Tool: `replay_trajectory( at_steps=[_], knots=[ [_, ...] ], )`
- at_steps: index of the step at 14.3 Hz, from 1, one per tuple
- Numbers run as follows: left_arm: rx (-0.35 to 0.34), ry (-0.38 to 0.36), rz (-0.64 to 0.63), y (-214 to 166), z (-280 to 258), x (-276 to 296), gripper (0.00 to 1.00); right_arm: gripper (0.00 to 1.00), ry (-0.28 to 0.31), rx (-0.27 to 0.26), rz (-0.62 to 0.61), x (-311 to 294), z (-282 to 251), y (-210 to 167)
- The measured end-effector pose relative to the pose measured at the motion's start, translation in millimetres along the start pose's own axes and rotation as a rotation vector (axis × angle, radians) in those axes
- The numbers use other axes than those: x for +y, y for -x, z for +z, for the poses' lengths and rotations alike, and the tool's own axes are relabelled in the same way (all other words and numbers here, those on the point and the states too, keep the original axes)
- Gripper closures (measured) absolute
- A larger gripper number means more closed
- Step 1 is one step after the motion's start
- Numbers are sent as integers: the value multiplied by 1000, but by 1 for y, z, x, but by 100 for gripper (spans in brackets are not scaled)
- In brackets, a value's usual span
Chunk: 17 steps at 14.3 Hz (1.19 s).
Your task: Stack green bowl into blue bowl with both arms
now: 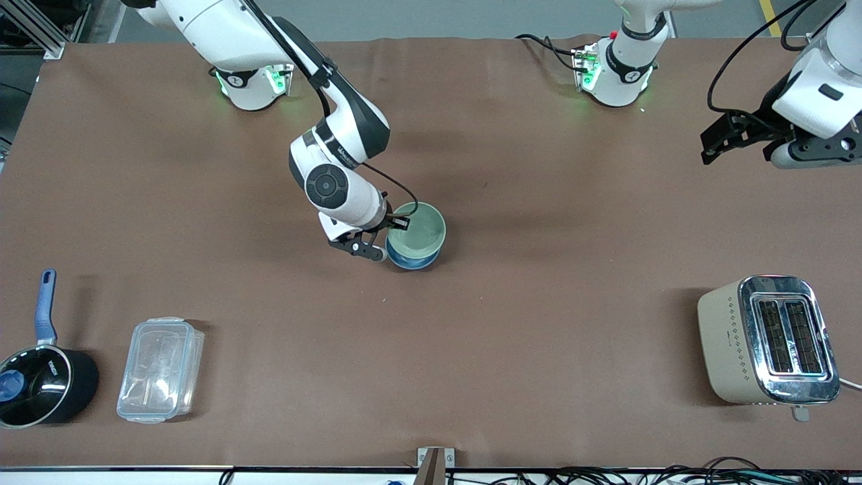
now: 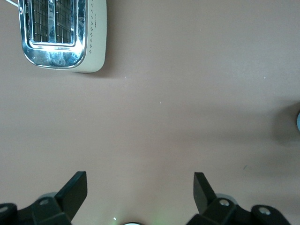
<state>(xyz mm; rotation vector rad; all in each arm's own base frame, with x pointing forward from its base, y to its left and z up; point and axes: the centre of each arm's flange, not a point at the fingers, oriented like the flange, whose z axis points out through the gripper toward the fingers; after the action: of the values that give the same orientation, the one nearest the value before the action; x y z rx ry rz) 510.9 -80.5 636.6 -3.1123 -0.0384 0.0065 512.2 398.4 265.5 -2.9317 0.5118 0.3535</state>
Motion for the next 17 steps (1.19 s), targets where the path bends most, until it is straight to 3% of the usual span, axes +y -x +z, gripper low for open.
replay_trajectory(
  at_steps=[8,12,15,17],
  knots=[
    [11,4,39,-7,-2,-5,0,85,-2,4,15,4,6,-8],
    [20,5,57,-7,-6,-6,0,48,46,2,9,13,-32,-15],
    [31,7,56,-8,-11,-7,0,17,151,135,-4,55,-155,-24],
    [27,7,64,-9,-9,-7,0,0,146,232,-4,103,-241,-31]
  ],
)
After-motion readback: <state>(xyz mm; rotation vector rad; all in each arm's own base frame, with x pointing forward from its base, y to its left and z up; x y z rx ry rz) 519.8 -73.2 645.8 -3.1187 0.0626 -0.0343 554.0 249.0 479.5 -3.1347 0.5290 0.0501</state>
